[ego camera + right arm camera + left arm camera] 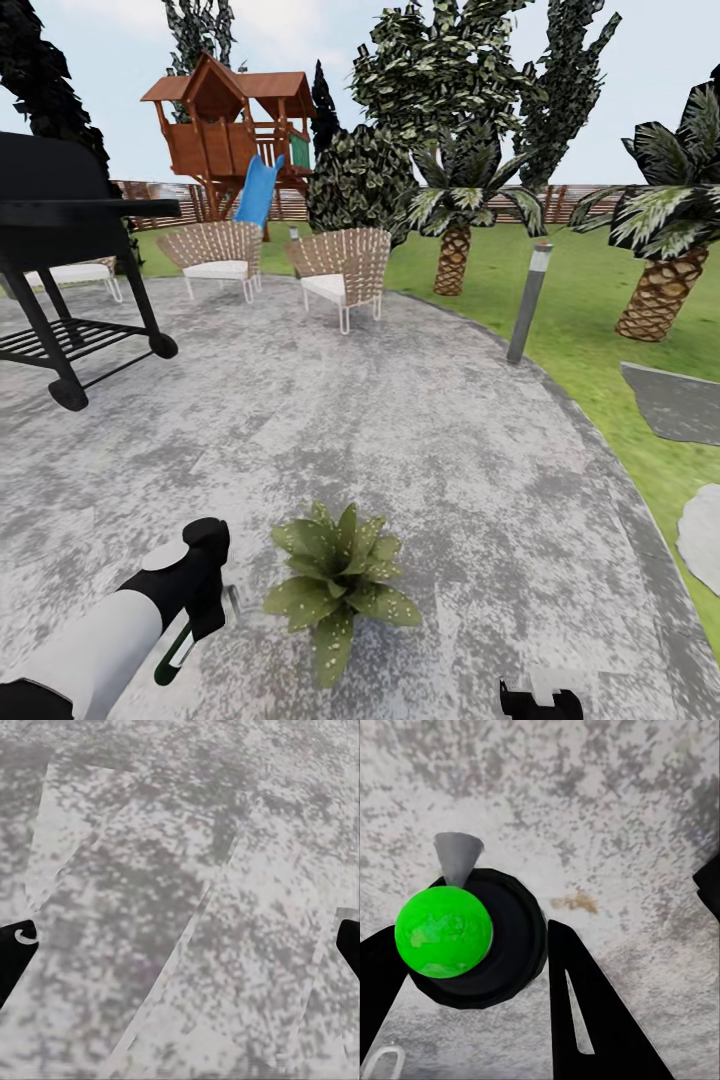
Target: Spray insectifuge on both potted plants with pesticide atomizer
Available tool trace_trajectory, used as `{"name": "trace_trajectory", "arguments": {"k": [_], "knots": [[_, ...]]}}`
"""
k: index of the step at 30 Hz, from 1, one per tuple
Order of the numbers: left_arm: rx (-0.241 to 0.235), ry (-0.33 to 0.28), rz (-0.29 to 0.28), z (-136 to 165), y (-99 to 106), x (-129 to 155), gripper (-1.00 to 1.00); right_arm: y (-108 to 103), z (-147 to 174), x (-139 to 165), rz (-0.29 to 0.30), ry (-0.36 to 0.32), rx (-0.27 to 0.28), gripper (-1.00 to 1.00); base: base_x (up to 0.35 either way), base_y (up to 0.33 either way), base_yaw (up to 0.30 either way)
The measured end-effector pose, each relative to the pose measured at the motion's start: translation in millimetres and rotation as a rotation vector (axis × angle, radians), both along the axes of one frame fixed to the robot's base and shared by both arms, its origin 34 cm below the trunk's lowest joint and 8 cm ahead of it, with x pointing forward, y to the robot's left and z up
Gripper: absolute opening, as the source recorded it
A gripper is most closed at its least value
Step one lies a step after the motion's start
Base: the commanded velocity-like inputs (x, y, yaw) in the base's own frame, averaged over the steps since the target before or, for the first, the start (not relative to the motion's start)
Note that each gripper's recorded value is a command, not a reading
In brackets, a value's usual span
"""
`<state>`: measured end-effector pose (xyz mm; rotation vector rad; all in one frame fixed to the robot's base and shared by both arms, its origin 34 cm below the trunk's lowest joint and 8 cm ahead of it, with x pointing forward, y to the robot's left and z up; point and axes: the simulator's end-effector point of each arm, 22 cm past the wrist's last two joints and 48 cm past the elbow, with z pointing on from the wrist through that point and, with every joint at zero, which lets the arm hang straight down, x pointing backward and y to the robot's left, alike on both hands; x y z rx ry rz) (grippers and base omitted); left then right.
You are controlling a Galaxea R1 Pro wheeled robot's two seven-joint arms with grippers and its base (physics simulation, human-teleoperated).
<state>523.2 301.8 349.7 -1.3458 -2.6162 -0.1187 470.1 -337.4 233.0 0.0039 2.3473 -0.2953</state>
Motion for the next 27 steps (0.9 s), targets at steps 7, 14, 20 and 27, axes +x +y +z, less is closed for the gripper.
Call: {"name": "trace_trajectory", "arguments": {"k": [7, 14, 20, 27], "knots": [[0.002, -0.015, -0.009, -0.2, -4.0, 3.5, -1.00, -0.2, 0.1, 0.0, 0.000, 0.000, 0.000, 1.00, 0.000, 0.031, -0.093], [0.006, -0.086, 0.004, -5.6, 0.6, 14.9, -1.00, 0.1, -0.1, -0.2, 0.002, 0.000, -0.001, 1.00, 0.000, 0.000, -0.049], [-0.009, -0.131, 0.028, -28.9, -3.5, 2.6, -1.00, 0.0, -0.4, -0.8, 0.003, 0.001, -0.002, 1.00, 0.000, 0.000, 0.000], [-0.142, -0.174, -0.051, -33.2, -31.4, 12.0, -1.00, -0.3, -0.1, -0.6, 0.001, 0.000, -0.002, 1.00, 0.000, 0.000, 0.000]]}}
